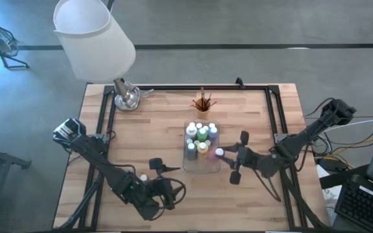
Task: Pick & Place Paint Supplies
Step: Put the large pink paint bottle into the transparent bin
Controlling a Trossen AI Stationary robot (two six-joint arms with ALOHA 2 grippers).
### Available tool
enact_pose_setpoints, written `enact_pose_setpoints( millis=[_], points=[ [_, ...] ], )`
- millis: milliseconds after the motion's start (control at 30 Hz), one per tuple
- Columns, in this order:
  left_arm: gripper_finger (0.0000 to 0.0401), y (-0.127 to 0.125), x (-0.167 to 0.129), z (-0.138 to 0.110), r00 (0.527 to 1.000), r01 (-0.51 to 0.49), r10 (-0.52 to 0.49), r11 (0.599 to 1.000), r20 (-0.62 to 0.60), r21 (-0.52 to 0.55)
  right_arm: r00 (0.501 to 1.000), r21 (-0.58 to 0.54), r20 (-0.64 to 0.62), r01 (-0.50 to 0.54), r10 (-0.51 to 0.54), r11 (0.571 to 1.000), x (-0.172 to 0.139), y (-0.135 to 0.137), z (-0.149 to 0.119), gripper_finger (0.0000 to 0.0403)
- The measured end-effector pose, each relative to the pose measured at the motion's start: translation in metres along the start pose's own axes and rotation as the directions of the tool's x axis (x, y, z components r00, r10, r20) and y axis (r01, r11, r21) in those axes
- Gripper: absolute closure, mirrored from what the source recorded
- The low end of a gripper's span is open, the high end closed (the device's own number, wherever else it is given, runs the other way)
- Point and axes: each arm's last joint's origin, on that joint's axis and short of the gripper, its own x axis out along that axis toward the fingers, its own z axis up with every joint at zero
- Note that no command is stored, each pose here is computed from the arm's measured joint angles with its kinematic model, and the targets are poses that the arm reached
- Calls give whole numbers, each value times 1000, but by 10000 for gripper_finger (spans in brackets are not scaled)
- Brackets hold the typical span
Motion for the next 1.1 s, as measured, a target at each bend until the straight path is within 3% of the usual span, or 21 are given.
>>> enact_pose_setpoints(
  millis=[467, 1100],
  points=[
    [76, -3, 3, 5, 997, 7, -11, 999, 74, 46, 1000, 51, -1, 14, -14, 999, 16, -29, -44, 291],
    [76, -3, 2, 8, 996, 13, -16, 999, 83, 33, 998, 109, -55, 15, -9, 994, 26, -36, -80, 291]
  ],
)
